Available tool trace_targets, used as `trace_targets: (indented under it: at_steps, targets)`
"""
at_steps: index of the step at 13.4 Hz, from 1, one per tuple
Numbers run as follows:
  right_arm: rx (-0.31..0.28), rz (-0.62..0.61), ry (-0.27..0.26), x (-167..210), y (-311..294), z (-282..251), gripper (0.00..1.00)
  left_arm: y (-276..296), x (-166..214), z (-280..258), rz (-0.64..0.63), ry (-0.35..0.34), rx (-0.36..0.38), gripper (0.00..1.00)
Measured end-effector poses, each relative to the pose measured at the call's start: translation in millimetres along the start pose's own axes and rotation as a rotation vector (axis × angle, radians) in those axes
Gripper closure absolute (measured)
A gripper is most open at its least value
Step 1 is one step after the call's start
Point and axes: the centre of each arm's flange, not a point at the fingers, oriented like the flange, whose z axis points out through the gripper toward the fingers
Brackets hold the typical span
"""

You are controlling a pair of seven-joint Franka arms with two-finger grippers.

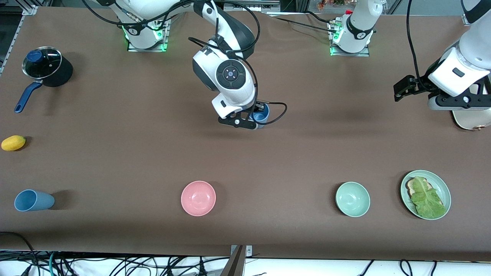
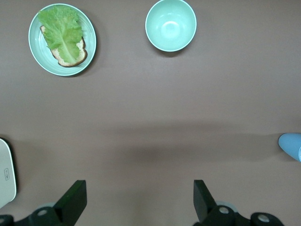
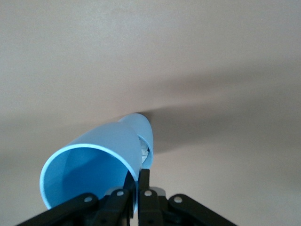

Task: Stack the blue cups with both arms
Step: 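Lower the held cup into the tissue cup and open the right gripper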

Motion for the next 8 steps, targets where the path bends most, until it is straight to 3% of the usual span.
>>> trace_targets:
  at_steps: [8]
  targets:
    - [-0.018,-0.005,-0.018,-7.0,2.4,-6.7,0.96,0.5,0.0,0.0,0.001,0.000,0.000,0.00]
